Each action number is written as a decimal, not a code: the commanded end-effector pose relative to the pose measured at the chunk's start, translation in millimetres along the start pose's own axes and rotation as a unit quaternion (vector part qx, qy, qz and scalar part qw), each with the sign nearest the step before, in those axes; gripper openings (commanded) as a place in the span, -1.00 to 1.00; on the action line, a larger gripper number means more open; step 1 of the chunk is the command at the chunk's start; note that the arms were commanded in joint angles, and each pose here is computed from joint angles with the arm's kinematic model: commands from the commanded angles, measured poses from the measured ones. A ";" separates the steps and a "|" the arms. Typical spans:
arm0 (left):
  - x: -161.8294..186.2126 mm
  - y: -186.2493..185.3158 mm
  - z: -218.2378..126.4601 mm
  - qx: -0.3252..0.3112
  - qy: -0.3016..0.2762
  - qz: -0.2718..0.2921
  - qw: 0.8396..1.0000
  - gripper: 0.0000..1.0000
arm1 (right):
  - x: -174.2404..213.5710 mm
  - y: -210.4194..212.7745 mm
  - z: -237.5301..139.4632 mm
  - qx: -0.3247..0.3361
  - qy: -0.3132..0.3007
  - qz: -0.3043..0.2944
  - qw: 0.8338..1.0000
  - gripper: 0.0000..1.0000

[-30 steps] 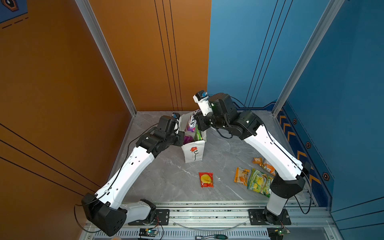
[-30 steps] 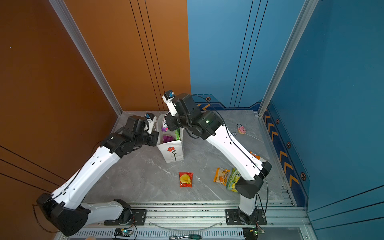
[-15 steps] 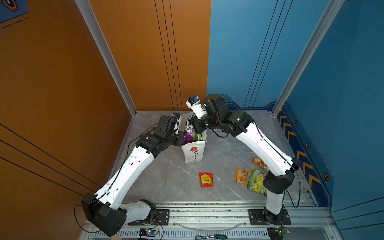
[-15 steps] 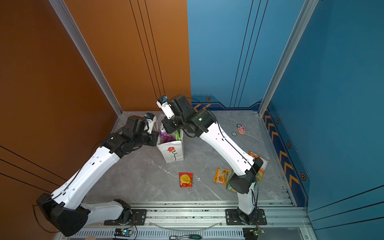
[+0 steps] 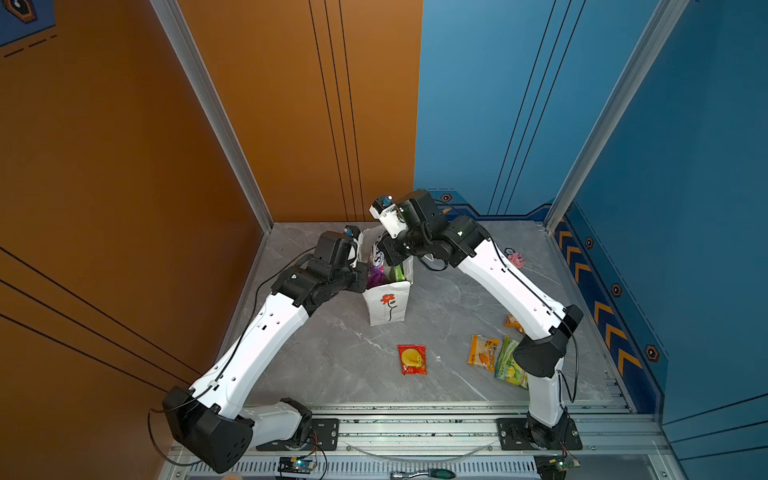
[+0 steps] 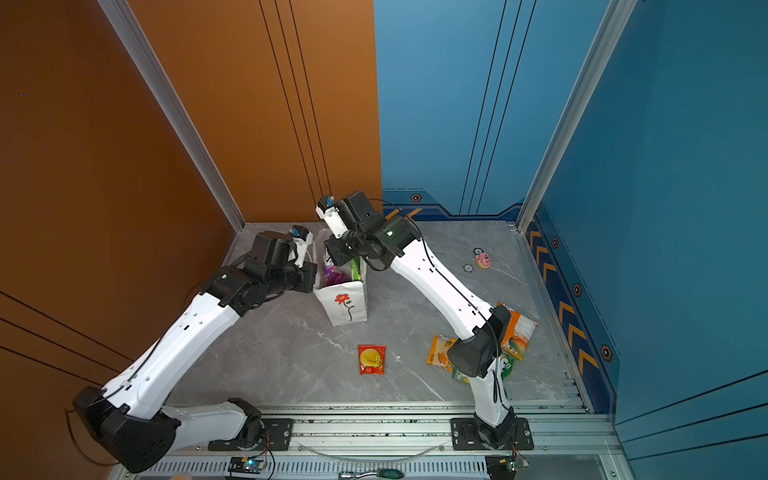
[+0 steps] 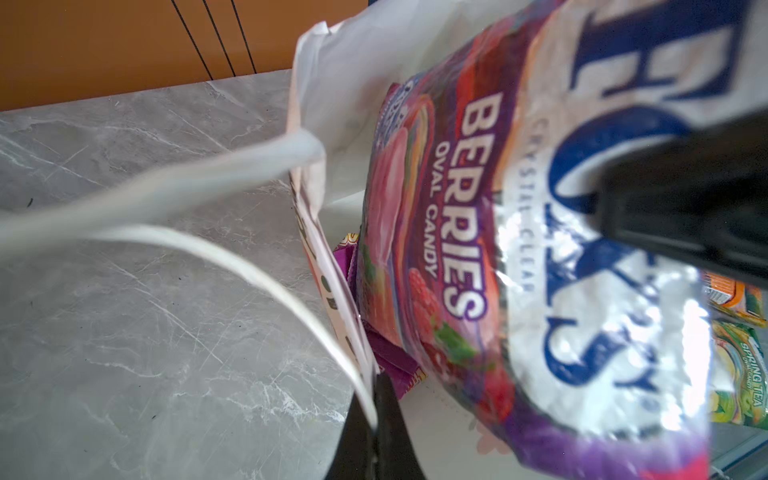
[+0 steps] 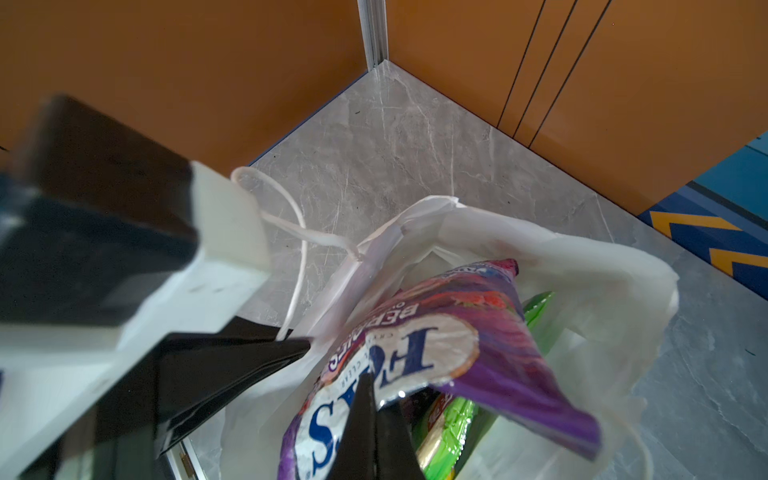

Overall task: Place the snacks into the paper bag
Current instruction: 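Lower the Berries pack into the paper bag beside the chip bag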

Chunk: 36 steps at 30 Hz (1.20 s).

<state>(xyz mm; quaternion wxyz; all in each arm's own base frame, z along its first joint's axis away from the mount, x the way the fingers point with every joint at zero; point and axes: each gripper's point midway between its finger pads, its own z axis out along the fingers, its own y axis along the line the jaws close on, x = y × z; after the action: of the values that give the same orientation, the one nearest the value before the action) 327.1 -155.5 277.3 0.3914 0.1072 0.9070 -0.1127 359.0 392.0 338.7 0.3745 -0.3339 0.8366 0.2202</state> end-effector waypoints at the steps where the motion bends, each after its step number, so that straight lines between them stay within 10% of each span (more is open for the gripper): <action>1: -19.3 -2.6 -13.6 0.004 -0.047 -0.003 0.999 -1.00 | -11.3 -17.0 0.2 0.028 -0.018 0.023 0.999 -1.00; 31: -19.8 -3.4 -14.9 0.007 -0.049 -0.004 0.999 -1.00 | 27.0 -26.1 74.7 0.051 0.045 0.065 0.996 -1.00; 36: -20.1 -3.0 -14.9 0.007 -0.049 -0.005 0.999 -1.00 | 17.8 -20.2 60.5 0.052 0.031 0.065 0.996 -0.61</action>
<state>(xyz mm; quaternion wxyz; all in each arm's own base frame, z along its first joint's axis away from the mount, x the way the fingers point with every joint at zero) 326.6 -155.3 277.1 0.3911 0.1073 0.9071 -0.1128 397.7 408.0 262.9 0.3296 -0.2739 0.8848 0.1828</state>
